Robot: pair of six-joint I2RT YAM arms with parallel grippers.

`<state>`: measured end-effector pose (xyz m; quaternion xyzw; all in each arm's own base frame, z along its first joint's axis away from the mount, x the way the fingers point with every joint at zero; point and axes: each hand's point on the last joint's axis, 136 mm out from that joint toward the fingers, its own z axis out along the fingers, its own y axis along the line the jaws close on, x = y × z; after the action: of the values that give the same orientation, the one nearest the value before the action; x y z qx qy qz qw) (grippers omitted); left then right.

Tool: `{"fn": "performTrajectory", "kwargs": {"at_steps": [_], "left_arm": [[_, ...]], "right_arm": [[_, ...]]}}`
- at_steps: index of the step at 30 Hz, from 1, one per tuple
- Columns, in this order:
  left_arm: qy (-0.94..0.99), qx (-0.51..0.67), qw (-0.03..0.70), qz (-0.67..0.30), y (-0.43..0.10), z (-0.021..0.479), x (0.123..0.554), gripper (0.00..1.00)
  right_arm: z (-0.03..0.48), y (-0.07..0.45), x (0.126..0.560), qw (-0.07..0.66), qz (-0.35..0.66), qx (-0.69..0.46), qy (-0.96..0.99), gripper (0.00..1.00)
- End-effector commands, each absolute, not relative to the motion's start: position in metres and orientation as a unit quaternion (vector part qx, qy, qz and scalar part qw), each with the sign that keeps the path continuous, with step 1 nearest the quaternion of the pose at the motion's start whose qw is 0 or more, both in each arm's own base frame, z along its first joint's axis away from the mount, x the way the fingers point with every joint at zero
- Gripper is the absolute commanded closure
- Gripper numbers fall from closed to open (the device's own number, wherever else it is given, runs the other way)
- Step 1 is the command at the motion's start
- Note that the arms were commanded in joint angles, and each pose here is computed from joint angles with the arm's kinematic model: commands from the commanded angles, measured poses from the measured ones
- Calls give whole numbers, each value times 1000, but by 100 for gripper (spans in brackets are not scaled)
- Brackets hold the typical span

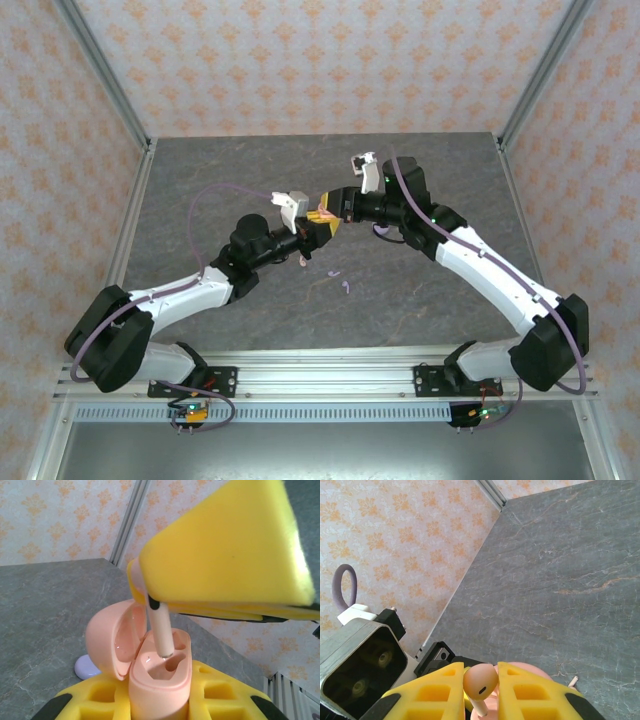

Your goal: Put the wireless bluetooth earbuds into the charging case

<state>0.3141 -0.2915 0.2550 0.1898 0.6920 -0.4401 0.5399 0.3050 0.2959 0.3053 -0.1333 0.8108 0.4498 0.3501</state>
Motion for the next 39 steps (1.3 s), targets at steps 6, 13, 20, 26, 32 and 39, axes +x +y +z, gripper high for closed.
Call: {"fn": "performTrajectory", "kwargs": {"at_steps": [6, 13, 20, 26, 32, 39], "left_arm": [[665, 184, 572, -443, -288, 289, 313, 95], [666, 180, 570, -446, -289, 291, 314, 95], [664, 183, 567, -452, -291, 293, 313, 95], [666, 180, 568, -449, -290, 293, 314, 95], [665, 180, 569, -449, -290, 296, 314, 95], [664, 176, 570, -452, -290, 300, 315, 95]], "right_arm": [[320, 290, 298, 377, 442, -150, 800, 81], [317, 291, 295, 370, 442, -157, 802, 80], [314, 291, 295, 367, 438, -159, 805, 80], [313, 291, 296, 368, 435, -161, 806, 80], [307, 289, 295, 363, 427, -165, 812, 80], [306, 291, 292, 359, 427, -171, 812, 80]]}}
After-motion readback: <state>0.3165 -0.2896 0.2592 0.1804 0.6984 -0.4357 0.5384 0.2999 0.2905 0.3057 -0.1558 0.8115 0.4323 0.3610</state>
